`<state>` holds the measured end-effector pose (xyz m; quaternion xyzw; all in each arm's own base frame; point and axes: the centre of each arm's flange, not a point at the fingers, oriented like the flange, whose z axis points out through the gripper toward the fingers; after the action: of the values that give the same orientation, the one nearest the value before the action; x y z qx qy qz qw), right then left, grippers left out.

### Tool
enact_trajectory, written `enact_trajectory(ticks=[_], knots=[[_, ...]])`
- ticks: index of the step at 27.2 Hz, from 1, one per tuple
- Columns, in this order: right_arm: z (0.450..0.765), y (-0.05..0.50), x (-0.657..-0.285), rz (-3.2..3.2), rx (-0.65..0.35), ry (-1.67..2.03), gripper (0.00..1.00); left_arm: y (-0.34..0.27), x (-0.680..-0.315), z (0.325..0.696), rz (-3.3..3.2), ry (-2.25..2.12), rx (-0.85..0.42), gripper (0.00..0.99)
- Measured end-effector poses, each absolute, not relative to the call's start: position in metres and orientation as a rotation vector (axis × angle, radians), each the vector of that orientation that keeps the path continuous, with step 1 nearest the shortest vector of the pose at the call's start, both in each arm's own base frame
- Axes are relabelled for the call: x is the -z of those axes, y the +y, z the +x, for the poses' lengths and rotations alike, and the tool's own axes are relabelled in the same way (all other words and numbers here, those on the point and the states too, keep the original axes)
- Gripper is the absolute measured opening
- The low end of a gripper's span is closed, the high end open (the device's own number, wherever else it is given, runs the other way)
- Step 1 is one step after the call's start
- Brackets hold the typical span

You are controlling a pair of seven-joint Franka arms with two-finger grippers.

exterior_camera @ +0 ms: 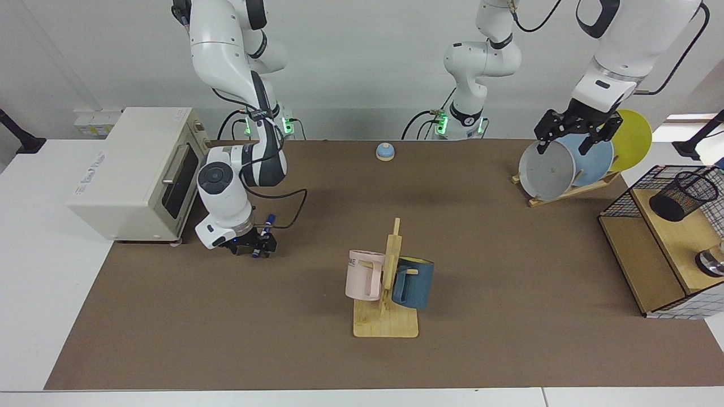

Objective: Put markers into pen holder

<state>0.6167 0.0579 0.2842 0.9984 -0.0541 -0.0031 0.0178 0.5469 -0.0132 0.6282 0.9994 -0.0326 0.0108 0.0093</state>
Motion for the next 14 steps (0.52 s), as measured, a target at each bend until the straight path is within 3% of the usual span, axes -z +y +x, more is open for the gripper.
enact_trajectory(ticks=[13,14], knots=[[0.614,0.075,-0.282,3.105,0.012,-0.206,0.99,-0.013,-0.628,0.547,3.121,-0.102,-0.034,0.991],[0.613,0.075,-0.281,3.104,0.016,-0.212,0.95,-0.013,-0.628,0.547,3.121,-0.102,-0.034,0.991]])
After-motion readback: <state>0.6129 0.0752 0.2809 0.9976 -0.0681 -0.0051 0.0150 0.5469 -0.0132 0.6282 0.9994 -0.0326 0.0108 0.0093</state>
